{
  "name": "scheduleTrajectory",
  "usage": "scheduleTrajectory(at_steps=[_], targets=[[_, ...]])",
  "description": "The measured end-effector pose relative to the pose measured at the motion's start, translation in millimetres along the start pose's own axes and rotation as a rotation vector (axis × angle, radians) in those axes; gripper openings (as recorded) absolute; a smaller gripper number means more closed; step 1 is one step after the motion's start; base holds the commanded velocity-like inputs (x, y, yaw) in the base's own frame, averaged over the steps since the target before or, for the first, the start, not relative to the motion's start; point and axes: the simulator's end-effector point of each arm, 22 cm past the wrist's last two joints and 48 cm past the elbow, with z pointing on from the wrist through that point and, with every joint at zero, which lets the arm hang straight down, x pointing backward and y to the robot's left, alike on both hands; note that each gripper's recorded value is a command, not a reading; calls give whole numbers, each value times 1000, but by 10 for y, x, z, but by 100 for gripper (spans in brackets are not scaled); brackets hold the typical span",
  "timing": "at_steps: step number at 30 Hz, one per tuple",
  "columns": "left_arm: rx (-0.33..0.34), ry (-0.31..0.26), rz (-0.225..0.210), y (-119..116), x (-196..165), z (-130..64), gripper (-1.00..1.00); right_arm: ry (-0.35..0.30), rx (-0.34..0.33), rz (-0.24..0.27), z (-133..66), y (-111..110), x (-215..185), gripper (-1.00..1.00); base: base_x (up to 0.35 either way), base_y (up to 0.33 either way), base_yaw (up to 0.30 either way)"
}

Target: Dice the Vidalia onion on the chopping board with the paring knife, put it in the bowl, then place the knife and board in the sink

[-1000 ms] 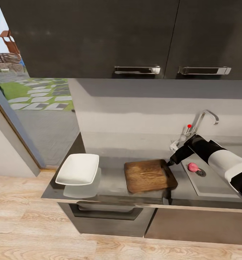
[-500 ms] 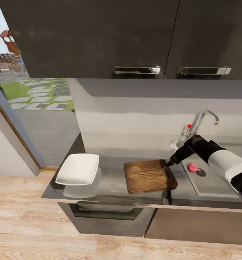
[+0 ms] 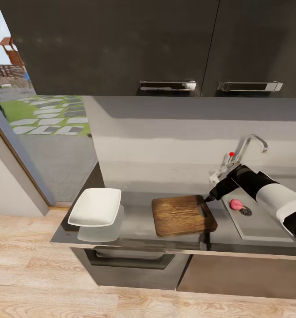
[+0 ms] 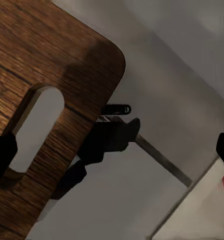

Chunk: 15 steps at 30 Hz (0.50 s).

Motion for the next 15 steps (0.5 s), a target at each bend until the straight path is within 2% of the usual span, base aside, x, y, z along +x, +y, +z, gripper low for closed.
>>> scheduleTrajectory(at_steps=[4,6,8,12,15], targets=[[0,0,0,1,0,0,100,-54,-27,66,25,33,-54,100,-10,0,0],[0,0,0,0,-1,1,100,-101,-52,125,60,44,-56,100,-139,0,0],[0,1,0,-1,-1,1,100,-159,-44,170,88,-20,-72,100,-246,0,0],[-1,1,0,1,-1,2,100,-232,20,187,106,-192,-109,100,-295,0,0],[-1,1,0,1,-2,2,100,-246,35,190,130,-217,-97,100,-317,0,0]])
